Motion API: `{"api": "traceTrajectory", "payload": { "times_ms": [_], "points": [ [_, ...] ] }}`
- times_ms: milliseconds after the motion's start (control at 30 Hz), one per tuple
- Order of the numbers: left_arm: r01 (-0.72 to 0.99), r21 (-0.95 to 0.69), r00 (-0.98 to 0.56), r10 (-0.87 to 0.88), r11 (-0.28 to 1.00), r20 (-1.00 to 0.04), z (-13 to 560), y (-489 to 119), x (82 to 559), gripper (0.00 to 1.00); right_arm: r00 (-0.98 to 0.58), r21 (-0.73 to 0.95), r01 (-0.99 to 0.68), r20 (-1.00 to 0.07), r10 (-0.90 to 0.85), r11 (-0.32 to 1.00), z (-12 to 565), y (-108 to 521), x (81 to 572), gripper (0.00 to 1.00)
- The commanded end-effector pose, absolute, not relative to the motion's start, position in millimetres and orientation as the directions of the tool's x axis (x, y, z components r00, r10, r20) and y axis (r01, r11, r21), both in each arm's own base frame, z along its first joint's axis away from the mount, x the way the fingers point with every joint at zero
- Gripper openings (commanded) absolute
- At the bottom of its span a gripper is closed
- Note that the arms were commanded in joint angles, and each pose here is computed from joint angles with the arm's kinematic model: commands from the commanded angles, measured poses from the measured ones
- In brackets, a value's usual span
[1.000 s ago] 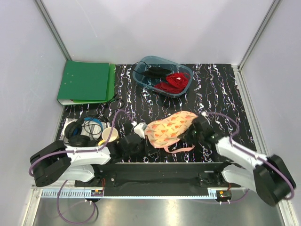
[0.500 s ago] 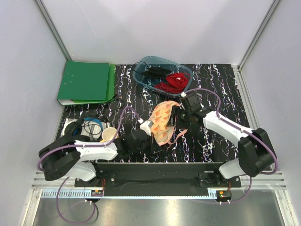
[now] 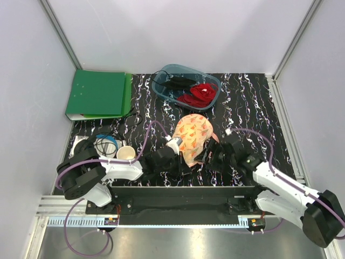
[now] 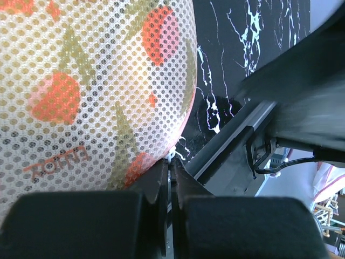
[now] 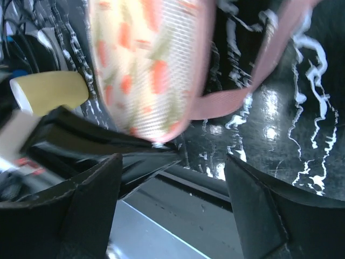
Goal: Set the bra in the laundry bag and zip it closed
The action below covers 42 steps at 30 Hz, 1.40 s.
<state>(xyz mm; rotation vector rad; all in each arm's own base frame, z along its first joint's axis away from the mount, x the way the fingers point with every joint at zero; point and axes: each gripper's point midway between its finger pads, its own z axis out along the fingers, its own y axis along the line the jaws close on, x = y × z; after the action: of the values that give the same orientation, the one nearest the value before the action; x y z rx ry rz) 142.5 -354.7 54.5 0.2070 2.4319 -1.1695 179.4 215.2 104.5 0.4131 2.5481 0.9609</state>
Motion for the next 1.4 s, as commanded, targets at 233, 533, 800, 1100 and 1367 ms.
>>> {"api": "traceTrajectory", "payload": {
  "times_ms": [233, 533, 800, 1100, 1367],
  "points": [
    [0.352, -0.75, -0.885, -0.062, 0.56, -0.462, 76, -373, 142, 0.0, -0.743, 0.846, 0.253, -0.14, 0.654, 0.469, 94, 238, 197, 0.67],
    [0.355, -0.757, -0.885, -0.064, 0.549, -0.461, 79, -376, 141, 0.0, -0.749, 0.841, 0.286, -0.102, 0.655, 0.459, 71, 249, 198, 0.54],
    [0.326, -0.716, -0.885, -0.068, 0.618, -0.461, 56, -348, 140, 0.0, -0.764, 0.804, 0.294, -0.126, 0.632, 0.516, 57, 243, 192, 0.12],
    [0.262, -0.624, -0.865, -0.108, 0.736, -0.491, 27, -269, 148, 0.0, -0.845, 0.774, 0.163, -0.21, 0.491, 0.612, 54, 224, 167, 0.0],
    [0.297, -0.617, -0.846, -0.098, 0.729, -0.523, 48, -270, 147, 0.0, -0.935, 0.727, -0.109, -0.306, 0.178, 0.678, 69, 231, 198, 0.0]
  ]
}}
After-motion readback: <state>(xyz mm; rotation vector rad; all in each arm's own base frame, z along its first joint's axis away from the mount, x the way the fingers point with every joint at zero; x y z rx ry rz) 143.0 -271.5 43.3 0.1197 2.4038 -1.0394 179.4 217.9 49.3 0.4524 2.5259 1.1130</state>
